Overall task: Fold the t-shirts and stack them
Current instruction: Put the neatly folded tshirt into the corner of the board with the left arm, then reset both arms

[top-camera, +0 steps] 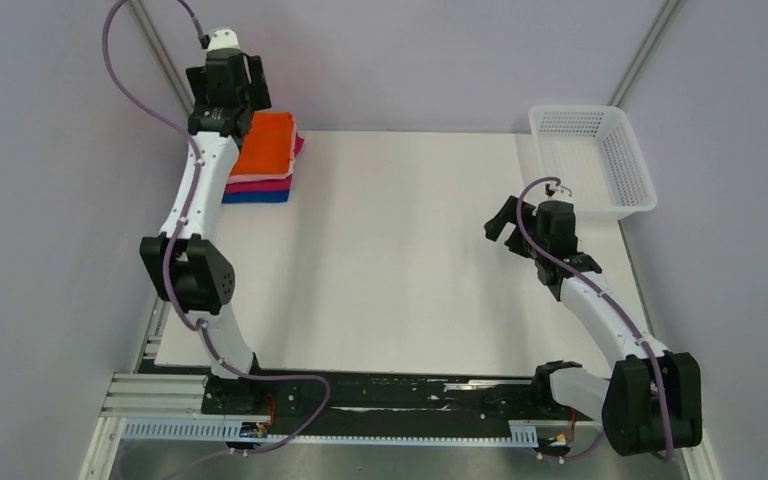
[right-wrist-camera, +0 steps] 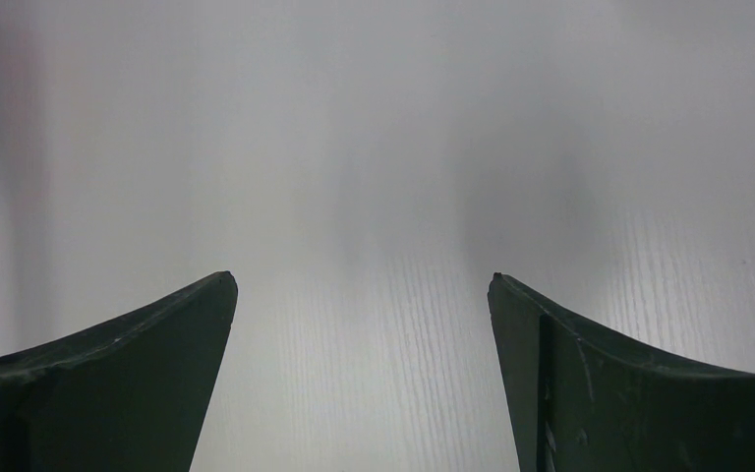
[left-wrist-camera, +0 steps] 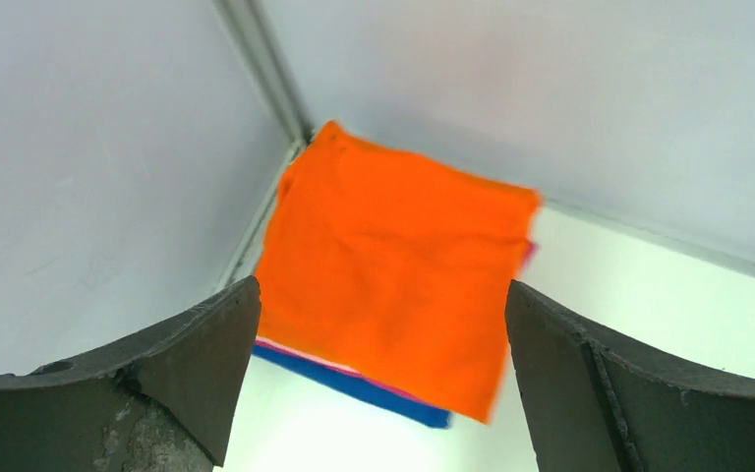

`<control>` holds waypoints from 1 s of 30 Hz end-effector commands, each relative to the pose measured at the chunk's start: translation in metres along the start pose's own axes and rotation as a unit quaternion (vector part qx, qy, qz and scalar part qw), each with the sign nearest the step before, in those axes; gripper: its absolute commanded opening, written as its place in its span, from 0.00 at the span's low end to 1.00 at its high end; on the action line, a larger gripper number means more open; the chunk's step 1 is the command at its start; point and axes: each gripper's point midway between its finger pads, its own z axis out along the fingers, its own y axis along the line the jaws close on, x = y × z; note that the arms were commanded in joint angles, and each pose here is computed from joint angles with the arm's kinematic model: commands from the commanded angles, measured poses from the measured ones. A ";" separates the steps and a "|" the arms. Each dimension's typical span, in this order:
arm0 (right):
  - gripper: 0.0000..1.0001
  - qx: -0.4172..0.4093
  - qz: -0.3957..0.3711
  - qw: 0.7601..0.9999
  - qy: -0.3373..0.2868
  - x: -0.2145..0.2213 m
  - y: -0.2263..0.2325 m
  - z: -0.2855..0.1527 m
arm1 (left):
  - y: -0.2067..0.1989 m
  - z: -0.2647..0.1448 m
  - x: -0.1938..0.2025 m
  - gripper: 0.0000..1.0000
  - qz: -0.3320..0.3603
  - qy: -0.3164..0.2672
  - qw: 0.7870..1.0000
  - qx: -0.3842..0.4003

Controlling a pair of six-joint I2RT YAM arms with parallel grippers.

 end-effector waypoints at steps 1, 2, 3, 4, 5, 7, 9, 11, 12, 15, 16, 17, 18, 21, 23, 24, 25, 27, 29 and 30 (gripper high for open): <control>1.00 -0.003 0.018 1.000 -0.017 0.001 -0.001 -0.010 | -0.007 -0.065 -0.020 1.00 -0.070 -0.041 0.996 0.048; 1.00 -0.006 0.024 1.000 -0.014 0.004 -0.001 -0.011 | -0.022 -0.079 0.002 1.00 -0.072 -0.033 0.992 0.097; 1.00 -0.013 0.026 1.000 -0.010 0.007 0.001 -0.013 | -0.029 -0.090 0.004 1.00 -0.090 -0.039 0.987 0.126; 1.00 -0.018 0.026 0.999 -0.005 0.011 0.001 -0.014 | -0.046 -0.109 0.020 1.00 -0.110 -0.040 0.976 0.181; 1.00 -0.020 0.027 0.999 -0.003 0.014 0.001 -0.015 | -0.051 -0.118 0.028 1.00 -0.121 -0.041 0.971 0.204; 1.00 -0.020 0.028 0.999 0.000 0.021 -0.003 -0.017 | -0.070 -0.157 0.046 1.00 -0.154 -0.054 0.945 0.283; 1.00 -0.020 0.030 0.999 -0.006 0.023 -0.005 -0.020 | -0.089 -0.179 0.084 1.00 -0.163 -0.038 0.926 0.338; 1.00 -0.025 0.032 0.999 -0.016 0.023 -0.005 -0.024 | -0.107 -0.195 0.144 1.00 -0.152 0.014 0.909 0.388; 1.00 -0.026 0.034 0.999 -0.020 0.024 -0.006 -0.025 | -0.112 -0.201 0.157 1.00 -0.155 0.029 0.902 0.402; 1.00 -0.025 0.042 0.998 -0.039 0.025 -0.010 -0.029 | -0.121 -0.220 0.215 1.00 -0.141 0.069 0.891 0.427; 1.00 -0.024 0.043 0.998 -0.045 0.025 -0.012 -0.030 | -0.120 -0.220 0.225 1.00 -0.141 0.075 0.892 0.423; 1.00 -0.024 0.043 0.998 -0.049 0.026 -0.013 -0.032 | -0.116 -0.218 0.243 1.00 -0.139 0.087 0.897 0.411; 1.00 -0.026 0.044 0.997 -0.055 0.024 -0.013 -0.033 | -0.113 -0.217 0.251 1.00 -0.141 0.095 0.900 0.402; 1.00 -0.011 0.042 0.996 -0.080 0.020 -0.021 -0.037 | -0.100 -0.213 0.274 1.00 -0.146 0.111 0.910 0.371; 1.00 -0.010 0.039 0.995 -0.087 0.022 -0.024 -0.037 | -0.098 -0.214 0.276 1.00 -0.150 0.105 0.911 0.370; 1.00 -0.010 0.041 0.995 -0.090 0.022 -0.025 -0.038 | -0.097 -0.215 0.275 1.00 -0.152 0.101 0.911 0.371; 1.00 -0.011 0.041 0.995 -0.094 0.022 -0.025 -0.038 | -0.097 -0.215 0.273 1.00 -0.154 0.097 0.911 0.370; 1.00 -0.008 0.045 0.994 -0.098 0.021 -0.027 -0.038 | -0.096 -0.215 0.269 1.00 -0.155 0.091 0.912 0.369; 1.00 -0.006 0.045 0.994 -0.101 0.021 -0.028 -0.038 | -0.095 -0.215 0.267 1.00 -0.156 0.089 0.913 0.367; 1.00 -0.005 0.045 0.994 -0.103 0.020 -0.029 -0.038 | -0.094 -0.215 0.266 1.00 -0.157 0.088 0.913 0.366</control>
